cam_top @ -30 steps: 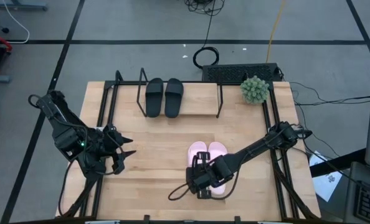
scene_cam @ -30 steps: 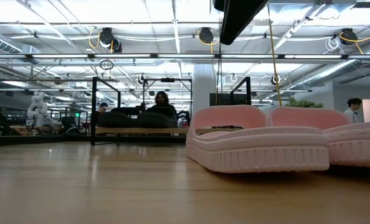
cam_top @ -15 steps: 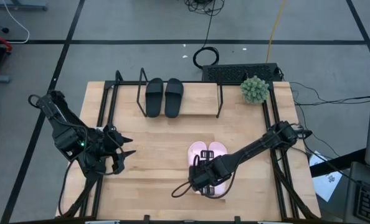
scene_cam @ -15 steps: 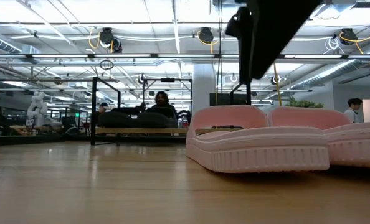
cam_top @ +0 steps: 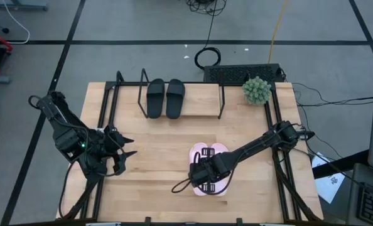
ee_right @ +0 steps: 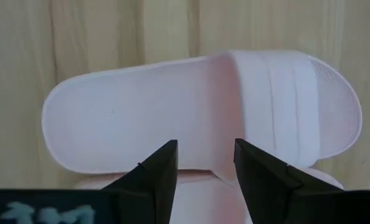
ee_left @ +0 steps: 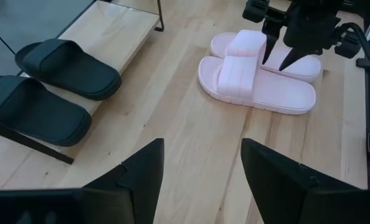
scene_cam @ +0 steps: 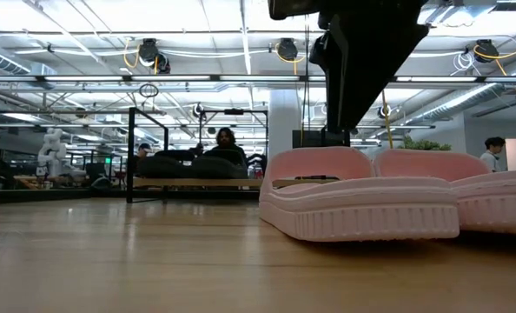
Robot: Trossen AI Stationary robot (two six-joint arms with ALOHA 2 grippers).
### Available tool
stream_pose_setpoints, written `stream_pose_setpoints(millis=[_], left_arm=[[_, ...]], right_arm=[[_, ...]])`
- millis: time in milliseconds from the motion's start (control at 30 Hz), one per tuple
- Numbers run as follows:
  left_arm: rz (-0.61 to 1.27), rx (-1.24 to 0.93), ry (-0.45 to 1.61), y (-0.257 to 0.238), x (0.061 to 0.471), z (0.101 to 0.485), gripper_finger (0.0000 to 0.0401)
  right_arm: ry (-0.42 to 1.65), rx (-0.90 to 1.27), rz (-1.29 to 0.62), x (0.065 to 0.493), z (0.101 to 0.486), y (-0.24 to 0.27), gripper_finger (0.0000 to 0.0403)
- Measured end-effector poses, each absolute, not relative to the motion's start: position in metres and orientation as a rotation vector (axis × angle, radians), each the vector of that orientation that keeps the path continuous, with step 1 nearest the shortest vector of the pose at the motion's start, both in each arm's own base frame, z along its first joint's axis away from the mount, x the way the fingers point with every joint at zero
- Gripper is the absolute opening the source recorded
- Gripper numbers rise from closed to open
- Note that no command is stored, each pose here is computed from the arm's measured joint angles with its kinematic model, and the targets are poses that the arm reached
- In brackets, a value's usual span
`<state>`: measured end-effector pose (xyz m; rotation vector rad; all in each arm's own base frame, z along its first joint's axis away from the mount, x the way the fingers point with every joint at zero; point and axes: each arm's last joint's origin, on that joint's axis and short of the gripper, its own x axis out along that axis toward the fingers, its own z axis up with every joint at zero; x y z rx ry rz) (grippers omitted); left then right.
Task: Pick and place slides into the shelf
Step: Put the left pink slipper on the shelf
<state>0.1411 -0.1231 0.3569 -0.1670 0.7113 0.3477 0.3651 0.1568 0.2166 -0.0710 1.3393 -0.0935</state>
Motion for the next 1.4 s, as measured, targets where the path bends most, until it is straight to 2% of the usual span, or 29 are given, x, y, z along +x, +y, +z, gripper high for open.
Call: stream_pose_setpoints(millis=[500, 1400], left_arm=[[0.339, -0.144, 0.715, -0.123, 0.141, 0.357, 0.0214], [0.329, -0.119, 0.718, -0.123, 0.141, 0.357, 0.0214]], right_arm=[[1.299, -0.082, -0.104, 0.377, 0.217, 0.138, 0.0146], [1.302, -0.072, -0.161, 0.372, 0.178, 0.122, 0.0146]])
